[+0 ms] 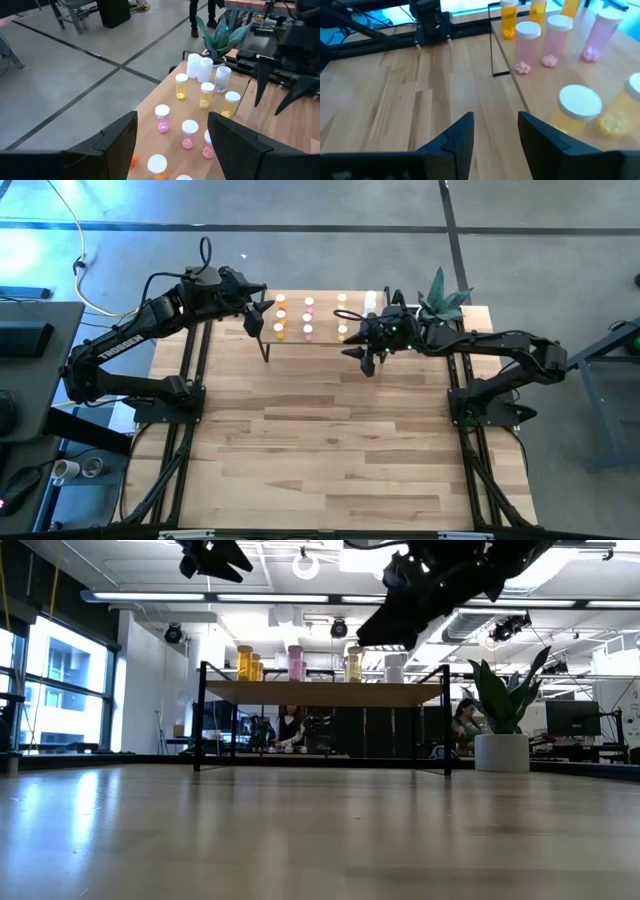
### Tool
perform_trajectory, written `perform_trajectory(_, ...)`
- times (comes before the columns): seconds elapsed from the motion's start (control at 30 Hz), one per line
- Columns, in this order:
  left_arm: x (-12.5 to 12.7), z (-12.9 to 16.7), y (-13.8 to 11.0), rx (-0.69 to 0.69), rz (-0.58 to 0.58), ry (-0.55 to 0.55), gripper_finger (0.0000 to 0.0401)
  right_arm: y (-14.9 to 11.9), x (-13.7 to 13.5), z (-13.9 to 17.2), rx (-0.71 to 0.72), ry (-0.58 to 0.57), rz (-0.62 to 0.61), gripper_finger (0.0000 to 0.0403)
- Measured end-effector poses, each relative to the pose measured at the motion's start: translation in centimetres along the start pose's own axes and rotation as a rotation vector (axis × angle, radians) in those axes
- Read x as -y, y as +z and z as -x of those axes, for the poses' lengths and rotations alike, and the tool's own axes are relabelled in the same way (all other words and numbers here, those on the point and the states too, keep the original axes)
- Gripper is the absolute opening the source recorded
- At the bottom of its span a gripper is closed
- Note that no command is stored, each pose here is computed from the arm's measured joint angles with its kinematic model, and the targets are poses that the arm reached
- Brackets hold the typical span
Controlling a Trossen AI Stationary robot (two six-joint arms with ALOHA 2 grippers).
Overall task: Pick and place medicine bottles onto shelf by color
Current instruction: Put the yellow pill bottle on the shelf aligned with the other yellow pill bottles, then return to Home Position
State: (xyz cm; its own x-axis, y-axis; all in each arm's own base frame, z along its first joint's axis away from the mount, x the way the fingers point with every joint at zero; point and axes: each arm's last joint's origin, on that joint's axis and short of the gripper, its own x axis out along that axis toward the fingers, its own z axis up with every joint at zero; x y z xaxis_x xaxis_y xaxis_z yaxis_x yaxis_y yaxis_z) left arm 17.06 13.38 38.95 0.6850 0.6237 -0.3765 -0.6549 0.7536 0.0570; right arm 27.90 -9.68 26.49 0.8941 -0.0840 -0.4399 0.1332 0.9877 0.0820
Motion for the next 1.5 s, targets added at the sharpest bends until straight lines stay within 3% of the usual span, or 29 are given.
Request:
perform_trajectory(0.43, 0.0, 0.0, 0.0, 0.0, -0.004, 0.001, 0.0229, -1.1, 0.7, -1.9, -0.022, -0.009, -0.028, 0.0145)
perform_trajectory(0.7, 0.0, 0.0, 0.0, 0.0, -0.008, 0.002, 0.0229, -1.2, 1.1, -2.2, -0.017, -0.106, -0.026, 0.0145)
perform_trajectory(1.1, 0.0, 0.0, 0.0, 0.0, -0.008, 0.004, 0.0229, -1.2, 1.3, -2.2, -0.016, -0.162, -0.029, 0.0145)
perform_trajectory(1.37, 0.0, 0.0, 0.0, 0.0, -0.008, 0.004, 0.0229, -1.2, 1.2, -2.2, -0.018, -0.151, -0.041, 0.0145)
perform_trajectory(1.5, 0.1, 0.3, 0.0, 0.005, 0.015, -0.003, 0.0229, -0.8, 0.8, -1.7, -0.004, -0.066, -0.09, 0.0145)
